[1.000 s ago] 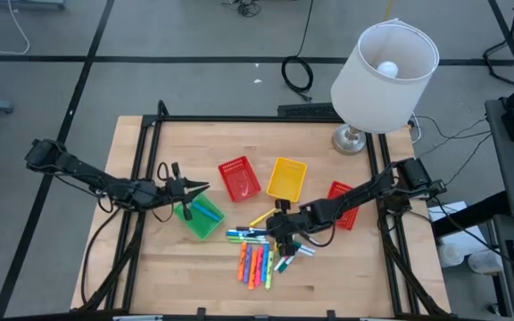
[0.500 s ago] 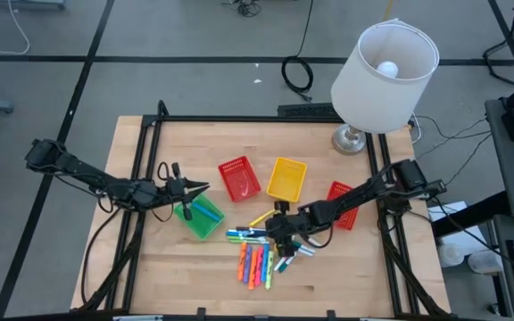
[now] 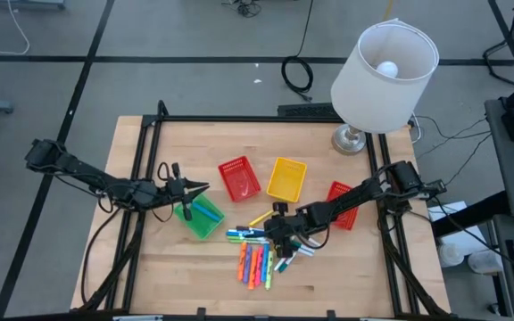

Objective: Pick & Place Markers
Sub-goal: Put the white and brown marker into the left red bin, then adjust the highlighters on the table

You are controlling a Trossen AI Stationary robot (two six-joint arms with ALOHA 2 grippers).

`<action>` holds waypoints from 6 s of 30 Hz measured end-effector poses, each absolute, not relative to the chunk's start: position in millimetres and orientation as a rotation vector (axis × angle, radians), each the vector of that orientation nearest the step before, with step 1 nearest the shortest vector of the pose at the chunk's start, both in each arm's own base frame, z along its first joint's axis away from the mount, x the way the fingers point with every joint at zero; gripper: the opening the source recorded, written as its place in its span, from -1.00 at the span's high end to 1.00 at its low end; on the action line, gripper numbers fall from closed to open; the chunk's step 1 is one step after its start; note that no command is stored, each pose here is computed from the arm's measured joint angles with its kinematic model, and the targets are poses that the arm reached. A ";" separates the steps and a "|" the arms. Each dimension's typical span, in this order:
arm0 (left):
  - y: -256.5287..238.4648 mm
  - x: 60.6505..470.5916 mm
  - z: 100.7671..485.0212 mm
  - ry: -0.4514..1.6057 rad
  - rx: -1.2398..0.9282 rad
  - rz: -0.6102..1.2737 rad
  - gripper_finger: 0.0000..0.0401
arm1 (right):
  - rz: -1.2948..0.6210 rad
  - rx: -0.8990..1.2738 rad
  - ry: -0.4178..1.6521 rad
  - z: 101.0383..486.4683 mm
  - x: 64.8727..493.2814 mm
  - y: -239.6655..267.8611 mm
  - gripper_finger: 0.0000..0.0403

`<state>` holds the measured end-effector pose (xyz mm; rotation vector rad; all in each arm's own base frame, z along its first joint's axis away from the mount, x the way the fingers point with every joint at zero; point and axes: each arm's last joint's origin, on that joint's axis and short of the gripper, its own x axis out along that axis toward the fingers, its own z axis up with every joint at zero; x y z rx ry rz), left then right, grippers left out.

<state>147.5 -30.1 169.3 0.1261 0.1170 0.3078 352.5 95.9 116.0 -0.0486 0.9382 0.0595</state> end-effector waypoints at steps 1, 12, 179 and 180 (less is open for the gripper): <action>-30.1 147.5 169.3 0.117 0.126 0.308 0.77 | 0.060 -0.048 0.939 116.0 352.5 95.4 0.39; -30.1 147.5 169.4 0.115 0.121 0.308 0.77 | 0.061 -0.062 0.947 114.6 352.6 92.8 0.93; -26.5 142.7 204.0 -0.108 0.378 0.492 0.77 | -0.455 0.423 0.568 165.6 420.6 -13.2 0.62; -27.2 142.6 204.0 -0.109 0.377 0.487 0.77 | -0.455 0.423 0.568 165.6 420.6 -13.2 0.61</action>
